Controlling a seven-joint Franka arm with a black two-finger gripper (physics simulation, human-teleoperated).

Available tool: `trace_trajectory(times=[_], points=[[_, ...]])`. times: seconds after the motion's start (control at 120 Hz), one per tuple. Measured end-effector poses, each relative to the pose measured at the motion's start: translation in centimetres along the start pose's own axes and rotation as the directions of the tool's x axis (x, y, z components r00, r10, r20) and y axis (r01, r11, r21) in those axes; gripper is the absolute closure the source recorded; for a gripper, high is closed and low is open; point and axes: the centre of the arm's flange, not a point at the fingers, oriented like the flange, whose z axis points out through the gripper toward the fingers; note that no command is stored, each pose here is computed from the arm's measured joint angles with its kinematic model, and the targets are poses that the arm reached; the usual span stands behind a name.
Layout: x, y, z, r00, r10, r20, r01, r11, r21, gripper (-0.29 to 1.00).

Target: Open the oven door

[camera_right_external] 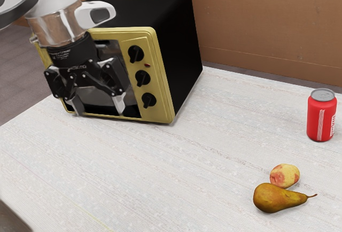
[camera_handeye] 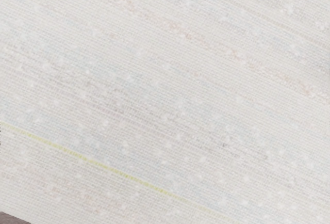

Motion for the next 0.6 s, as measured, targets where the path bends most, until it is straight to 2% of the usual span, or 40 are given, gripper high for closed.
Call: trace_trajectory(times=[0.15,0.2,0.267,0.317,0.358,0.408,0.467,0.6], points=[[-2.1,-2.3,-1.3,0.997,-0.068,-0.042,0.067,0.998,-0.020,0.00],[-1.0,-8.3,0.3,0.983,-0.179,-0.036,0.178,0.984,-0.028,0.00],[2.1,-16.4,3.5,0.933,-0.359,-0.031,0.357,0.933,-0.051,0.00],[3.2,-21.8,3.6,0.861,-0.506,-0.040,0.498,0.858,-0.127,0.00],[3.2,-24.2,2.8,0.791,-0.606,-0.080,0.588,0.790,-0.175,0.00],[3.1,-25.1,2.0,0.723,-0.679,-0.125,0.649,0.730,-0.214,0.00],[3.5,-25.6,2.4,0.666,-0.736,-0.121,0.685,0.667,-0.292,0.00],[8.3,-25.9,3.9,0.560,-0.815,-0.149,0.696,0.560,-0.449,0.00]])
